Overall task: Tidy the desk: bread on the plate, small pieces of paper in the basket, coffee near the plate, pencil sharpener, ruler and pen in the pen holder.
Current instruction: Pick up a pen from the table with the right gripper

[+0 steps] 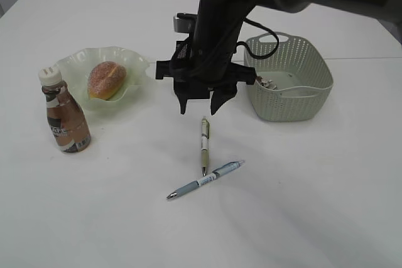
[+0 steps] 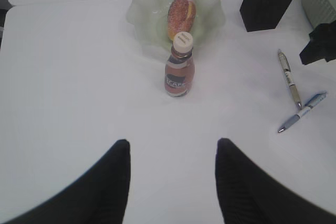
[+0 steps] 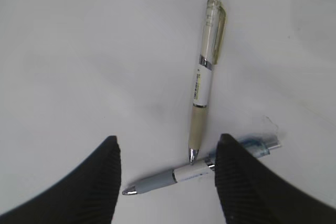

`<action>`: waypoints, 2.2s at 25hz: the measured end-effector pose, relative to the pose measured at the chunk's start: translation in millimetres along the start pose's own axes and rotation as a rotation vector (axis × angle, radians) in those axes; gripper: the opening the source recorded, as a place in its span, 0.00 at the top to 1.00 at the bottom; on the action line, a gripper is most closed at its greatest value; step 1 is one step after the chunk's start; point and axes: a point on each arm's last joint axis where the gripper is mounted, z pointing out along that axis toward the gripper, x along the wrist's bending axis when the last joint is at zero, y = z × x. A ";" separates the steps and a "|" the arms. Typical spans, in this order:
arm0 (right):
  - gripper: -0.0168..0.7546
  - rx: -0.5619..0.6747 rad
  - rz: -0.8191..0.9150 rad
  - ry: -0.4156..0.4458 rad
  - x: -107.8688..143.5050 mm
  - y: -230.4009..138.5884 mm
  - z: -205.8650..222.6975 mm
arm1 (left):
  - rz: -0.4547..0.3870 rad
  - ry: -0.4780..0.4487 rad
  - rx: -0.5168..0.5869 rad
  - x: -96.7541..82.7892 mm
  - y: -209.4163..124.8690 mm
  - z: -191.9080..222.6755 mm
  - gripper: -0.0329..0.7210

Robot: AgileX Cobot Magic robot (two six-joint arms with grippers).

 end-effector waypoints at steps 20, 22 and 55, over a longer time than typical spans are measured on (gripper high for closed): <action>0.40 0.091 0.045 -0.126 -10.3 0.8 69.9 | 0.004 0.001 0.042 -0.9 -6.6 10.1 0.46; 0.40 0.092 0.045 -0.127 -10.4 0.8 70.7 | 0.003 -0.002 0.043 -1.3 -6.7 10.1 0.46; 0.40 0.097 0.050 -0.129 -7.8 10.8 102.7 | -0.007 -0.032 0.053 -4.0 -7.6 10.4 0.46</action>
